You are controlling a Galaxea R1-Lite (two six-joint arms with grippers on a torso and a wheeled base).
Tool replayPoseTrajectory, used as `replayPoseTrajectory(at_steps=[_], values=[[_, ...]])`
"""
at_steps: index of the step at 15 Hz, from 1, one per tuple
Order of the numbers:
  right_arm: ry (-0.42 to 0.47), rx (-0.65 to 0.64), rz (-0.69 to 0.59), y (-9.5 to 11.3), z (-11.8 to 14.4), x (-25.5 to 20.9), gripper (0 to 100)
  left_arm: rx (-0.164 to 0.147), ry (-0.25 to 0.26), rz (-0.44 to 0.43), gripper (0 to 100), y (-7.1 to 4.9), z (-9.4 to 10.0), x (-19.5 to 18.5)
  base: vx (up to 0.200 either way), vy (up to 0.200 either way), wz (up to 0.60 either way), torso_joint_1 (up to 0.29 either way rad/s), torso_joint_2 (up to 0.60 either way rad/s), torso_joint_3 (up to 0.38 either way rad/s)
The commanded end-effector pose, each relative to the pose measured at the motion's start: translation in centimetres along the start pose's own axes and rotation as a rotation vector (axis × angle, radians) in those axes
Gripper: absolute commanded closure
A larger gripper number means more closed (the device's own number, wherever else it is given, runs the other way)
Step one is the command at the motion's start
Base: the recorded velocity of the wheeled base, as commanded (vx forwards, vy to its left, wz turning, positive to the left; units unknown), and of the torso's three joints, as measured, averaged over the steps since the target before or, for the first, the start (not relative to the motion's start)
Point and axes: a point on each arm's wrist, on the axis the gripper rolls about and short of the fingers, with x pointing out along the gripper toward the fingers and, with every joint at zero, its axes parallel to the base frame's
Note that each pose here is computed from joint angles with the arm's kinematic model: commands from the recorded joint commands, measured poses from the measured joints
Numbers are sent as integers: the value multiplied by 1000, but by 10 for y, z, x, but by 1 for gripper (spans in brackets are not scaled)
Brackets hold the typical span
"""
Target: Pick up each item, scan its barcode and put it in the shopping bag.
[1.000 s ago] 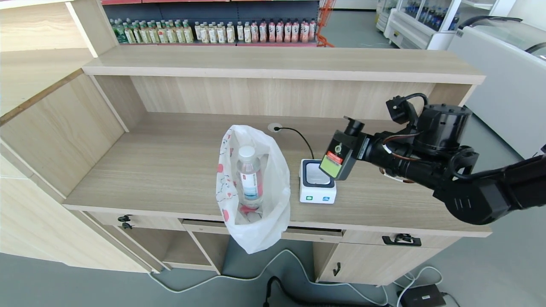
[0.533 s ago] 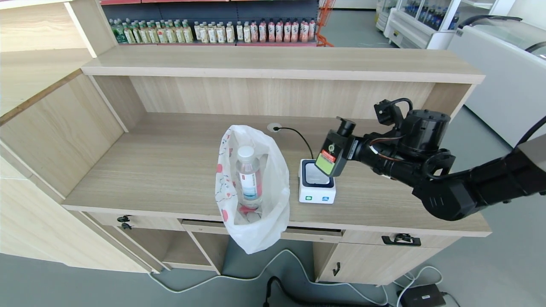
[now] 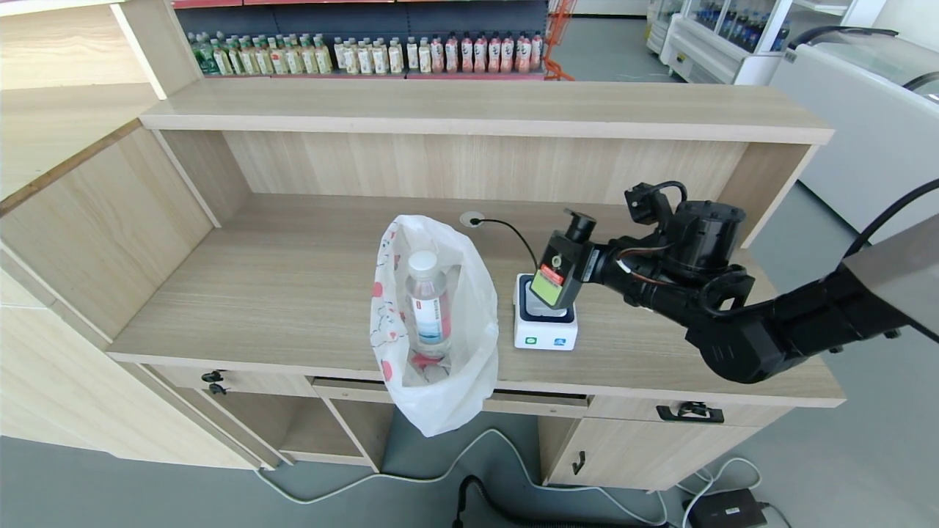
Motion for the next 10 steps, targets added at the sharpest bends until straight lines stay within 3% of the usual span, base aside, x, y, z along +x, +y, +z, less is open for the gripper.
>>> replayPoseTrajectory(at_steps=[1, 10], values=[[15, 2, -5, -3, -9, 3, 100, -1, 2, 0, 0, 0, 0, 0, 0, 0, 0, 0, 0, 0], [9, -2, 1, -6, -13, 15, 100, -1, 2, 0, 0, 0, 0, 0, 0, 0, 0, 0, 0, 0]])
